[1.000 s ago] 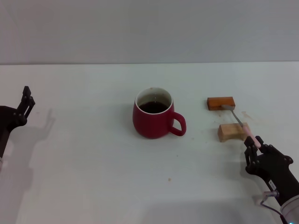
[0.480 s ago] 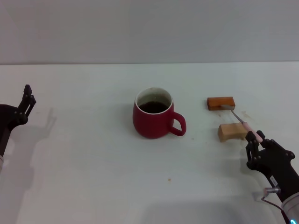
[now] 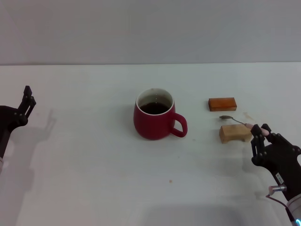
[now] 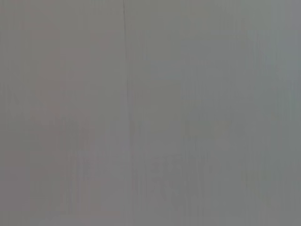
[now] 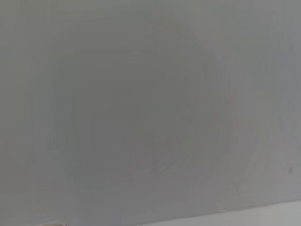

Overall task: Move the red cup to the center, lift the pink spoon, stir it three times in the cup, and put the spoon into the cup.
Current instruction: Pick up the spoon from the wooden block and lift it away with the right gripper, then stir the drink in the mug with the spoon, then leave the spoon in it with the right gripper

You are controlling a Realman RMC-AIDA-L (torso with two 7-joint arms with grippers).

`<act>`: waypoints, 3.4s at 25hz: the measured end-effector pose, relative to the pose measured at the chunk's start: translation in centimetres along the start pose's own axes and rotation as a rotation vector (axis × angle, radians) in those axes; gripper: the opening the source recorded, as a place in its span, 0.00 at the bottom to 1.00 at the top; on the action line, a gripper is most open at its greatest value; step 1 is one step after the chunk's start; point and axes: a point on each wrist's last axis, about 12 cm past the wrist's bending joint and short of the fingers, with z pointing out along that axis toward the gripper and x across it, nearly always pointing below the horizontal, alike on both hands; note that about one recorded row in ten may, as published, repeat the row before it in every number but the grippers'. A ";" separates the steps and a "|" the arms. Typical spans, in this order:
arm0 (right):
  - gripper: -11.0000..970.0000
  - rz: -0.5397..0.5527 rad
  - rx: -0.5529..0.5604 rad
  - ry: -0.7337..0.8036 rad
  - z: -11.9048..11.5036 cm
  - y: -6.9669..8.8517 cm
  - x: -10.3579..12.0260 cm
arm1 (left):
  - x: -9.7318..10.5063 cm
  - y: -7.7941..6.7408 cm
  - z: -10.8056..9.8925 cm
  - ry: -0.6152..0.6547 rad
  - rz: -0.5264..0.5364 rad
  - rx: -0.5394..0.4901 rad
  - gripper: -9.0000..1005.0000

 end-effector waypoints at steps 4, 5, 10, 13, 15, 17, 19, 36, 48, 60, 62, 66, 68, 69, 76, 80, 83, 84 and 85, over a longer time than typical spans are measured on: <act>0.18 -0.006 0.000 -0.030 -0.1 -0.1 -0.3 | 0.0 0.0 0.0 0.001 0.000 -0.001 0.85; 0.18 -0.016 -0.001 -0.039 -0.2 -0.1 -0.4 | 0.1 0.1 -0.1 0.003 0.000 -0.002 0.85; 0.18 -0.049 -0.002 -0.068 -0.3 0.0 -0.8 | 0.1 0.1 -0.2 0.004 -0.001 -0.004 0.85; 0.17 -0.051 -0.001 -0.105 -0.2 0.0 -1.2 | 0.1 0.0 -0.2 0.005 -0.001 -0.004 0.85; 0.17 -0.053 0.001 -0.114 -0.2 -0.1 -1.3 | 0.1 0.0 -0.2 0.005 -0.001 -0.004 0.85; 0.17 -0.055 0.002 -0.133 -0.3 -0.1 -1.6 | 0.1 0.0 -0.2 0.004 -0.001 -0.003 0.85; 0.16 -0.058 0.003 -0.151 -0.3 -0.2 -1.8 | 0.1 0.0 -0.2 0.004 -0.001 -0.003 0.85; 0.15 -0.061 -0.035 -0.379 0.1 0.2 -4.7 | 0.0 0.0 0.0 0.001 0.000 -0.001 0.85; 0.15 -0.059 -0.203 -0.471 4.2 2.7 -7.1 | 0.0 0.1 0.1 -0.002 -0.002 -0.009 0.84; 0.15 -0.058 -0.337 -0.373 7.7 5.9 -7.2 | 0.0 0.1 0.1 -0.002 -0.003 -0.010 0.84; 0.15 -0.057 -0.347 -0.351 8.0 6.3 -7.1 | -0.1 0.1 0.1 -0.003 -0.005 -0.010 0.84; 0.15 -0.069 -0.379 -0.312 8.4 6.9 -6.8 | -0.1 0.1 0.1 -0.004 -0.005 -0.010 0.84; 0.15 -0.076 -0.385 -0.279 8.7 7.2 -6.5 | -0.1 0.1 0.2 -0.004 -0.004 -0.010 0.84; 0.15 -0.077 -0.387 -0.266 8.8 7.3 -6.4 | -0.1 0.1 0.2 -0.004 -0.005 -0.011 0.84; 0.15 -0.090 -0.403 -0.206 9.1 7.7 -5.8 | -0.1 0.0 0.2 -0.006 -0.007 -0.011 0.84; 0.15 -0.092 -0.405 -0.173 9.3 8.0 -5.4 | -0.1 0.0 0.2 -0.006 -0.009 -0.011 0.84; 0.15 -0.094 -0.406 -0.146 9.3 8.1 -5.1 | -0.1 0.0 0.2 -0.005 -0.009 -0.010 0.84; 0.15 -0.096 -0.406 -0.140 9.4 8.1 -5.1 | -0.1 -0.1 0.3 -0.005 -0.009 -0.010 0.84; 0.15 -0.096 -0.406 -0.140 9.4 8.1 -5.1 | -0.1 -0.1 0.3 -0.005 -0.009 -0.010 0.84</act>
